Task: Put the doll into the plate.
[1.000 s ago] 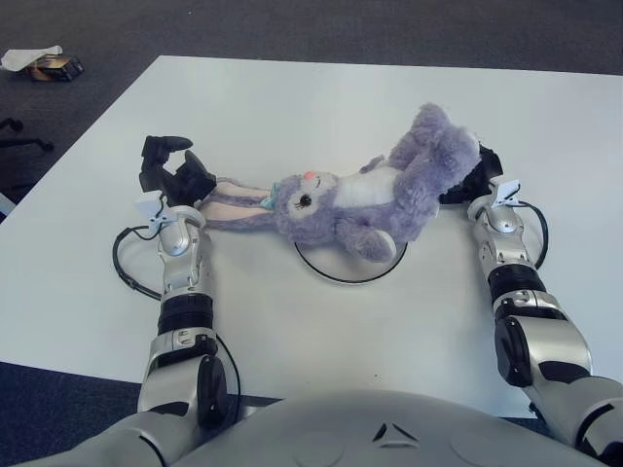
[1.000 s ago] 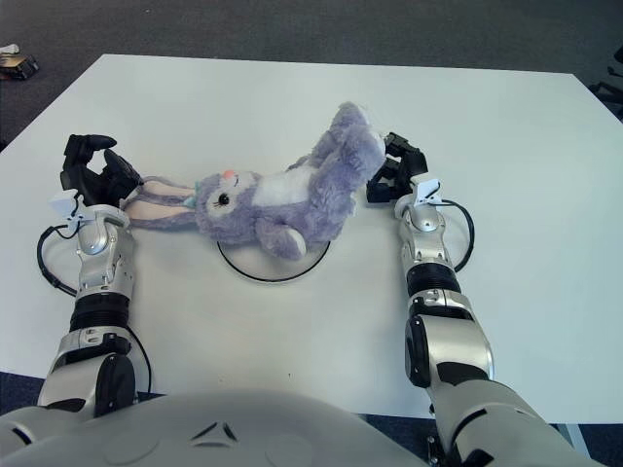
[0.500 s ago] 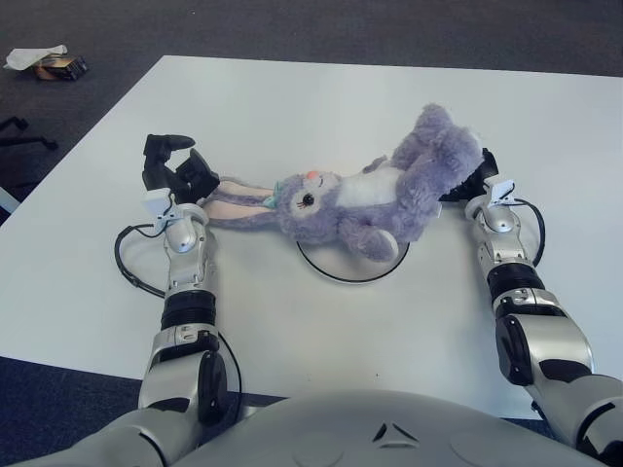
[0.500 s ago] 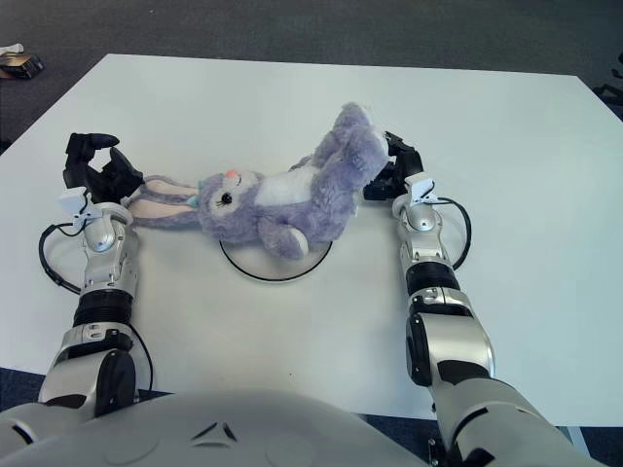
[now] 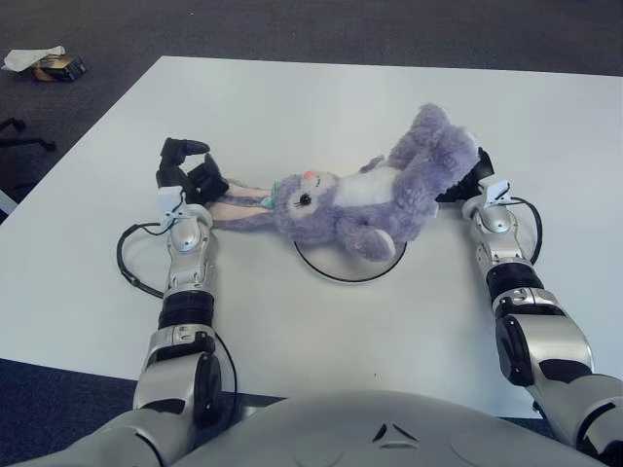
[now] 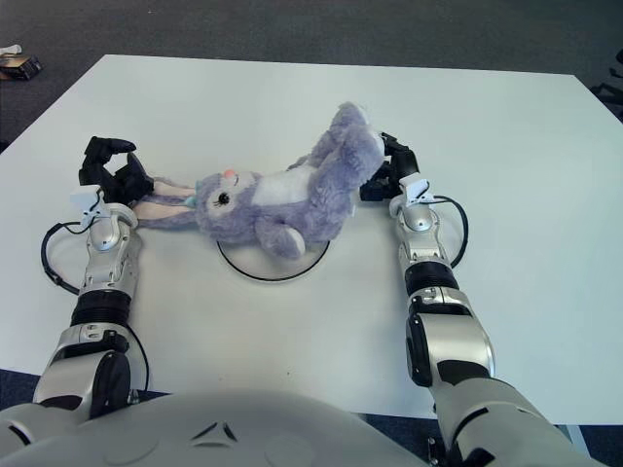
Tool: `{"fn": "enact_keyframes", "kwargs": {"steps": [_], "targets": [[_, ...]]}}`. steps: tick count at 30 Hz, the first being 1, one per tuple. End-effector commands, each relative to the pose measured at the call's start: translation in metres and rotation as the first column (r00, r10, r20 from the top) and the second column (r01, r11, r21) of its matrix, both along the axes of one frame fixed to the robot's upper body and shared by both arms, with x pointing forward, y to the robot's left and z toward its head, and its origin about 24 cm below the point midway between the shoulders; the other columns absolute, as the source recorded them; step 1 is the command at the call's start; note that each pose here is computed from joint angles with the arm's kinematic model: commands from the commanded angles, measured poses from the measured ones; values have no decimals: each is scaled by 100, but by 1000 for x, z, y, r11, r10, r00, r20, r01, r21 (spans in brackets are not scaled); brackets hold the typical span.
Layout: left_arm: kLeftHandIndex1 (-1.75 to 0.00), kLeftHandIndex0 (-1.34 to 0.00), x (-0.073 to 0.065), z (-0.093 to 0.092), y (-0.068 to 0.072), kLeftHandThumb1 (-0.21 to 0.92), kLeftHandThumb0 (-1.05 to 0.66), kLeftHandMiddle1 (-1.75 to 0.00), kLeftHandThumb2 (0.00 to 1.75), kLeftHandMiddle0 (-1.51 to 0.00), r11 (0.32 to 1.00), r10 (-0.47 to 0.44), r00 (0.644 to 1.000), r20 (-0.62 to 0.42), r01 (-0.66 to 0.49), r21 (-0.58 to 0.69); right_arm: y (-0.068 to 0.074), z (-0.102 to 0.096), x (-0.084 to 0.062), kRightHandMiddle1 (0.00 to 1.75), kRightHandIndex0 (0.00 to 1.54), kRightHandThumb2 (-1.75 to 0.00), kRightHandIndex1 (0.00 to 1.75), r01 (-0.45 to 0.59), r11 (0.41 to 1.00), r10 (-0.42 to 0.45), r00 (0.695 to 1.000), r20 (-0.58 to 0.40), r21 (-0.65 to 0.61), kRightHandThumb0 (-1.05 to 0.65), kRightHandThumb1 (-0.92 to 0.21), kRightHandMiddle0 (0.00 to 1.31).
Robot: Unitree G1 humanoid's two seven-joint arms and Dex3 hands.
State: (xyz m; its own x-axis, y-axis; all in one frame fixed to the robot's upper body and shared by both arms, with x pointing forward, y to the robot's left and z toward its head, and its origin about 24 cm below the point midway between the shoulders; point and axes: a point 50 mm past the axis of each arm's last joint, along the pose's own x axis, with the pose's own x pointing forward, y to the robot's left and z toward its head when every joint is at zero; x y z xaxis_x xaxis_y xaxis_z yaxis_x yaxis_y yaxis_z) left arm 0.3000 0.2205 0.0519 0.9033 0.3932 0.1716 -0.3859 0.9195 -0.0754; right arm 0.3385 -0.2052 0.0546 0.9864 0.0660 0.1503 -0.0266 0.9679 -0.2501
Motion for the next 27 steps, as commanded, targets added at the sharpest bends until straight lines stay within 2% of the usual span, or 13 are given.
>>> {"fn": "enact_keyframes", "kwargs": {"steps": [1,6,14,20,24,27], "targets": [[-175,-46,-13,-29,-2,51,-42,-175,108,-122,1000,-21,992,-125,22,2,-4,-33,-16,175,132,-137,175,1,999,-6,990,-142,-33,-50,-27,65],[-175,-43,-14,-30,-2,55,-41,-175,103,-119,999,-44,988,-147,46,11,-5,-31,-18,175,132,-137,175,4,999,-9,993,-114,-44,-50,-27,65],[-175,-42,-14,-29,-3,56,-41,-175,101,-116,991,-131,976,-176,135,11,-6,-26,-22,175,131,-137,175,36,999,-37,998,-45,-24,-50,-27,65],[-175,-43,-15,-28,-3,56,-41,-175,101,-117,980,-184,962,-201,194,31,-6,-22,-26,175,132,-137,175,63,997,-63,998,15,48,-50,-27,65],[-175,-43,-16,-27,-4,56,-41,-175,102,-117,971,-216,954,-210,232,55,-5,-19,-34,175,132,-137,175,85,984,-97,993,73,158,-50,-27,65],[-175,-43,-16,-26,-4,56,-41,-175,102,-117,969,-223,952,-209,240,61,-5,-18,-37,175,131,-136,175,93,977,-112,989,92,191,-49,-28,64]]}}
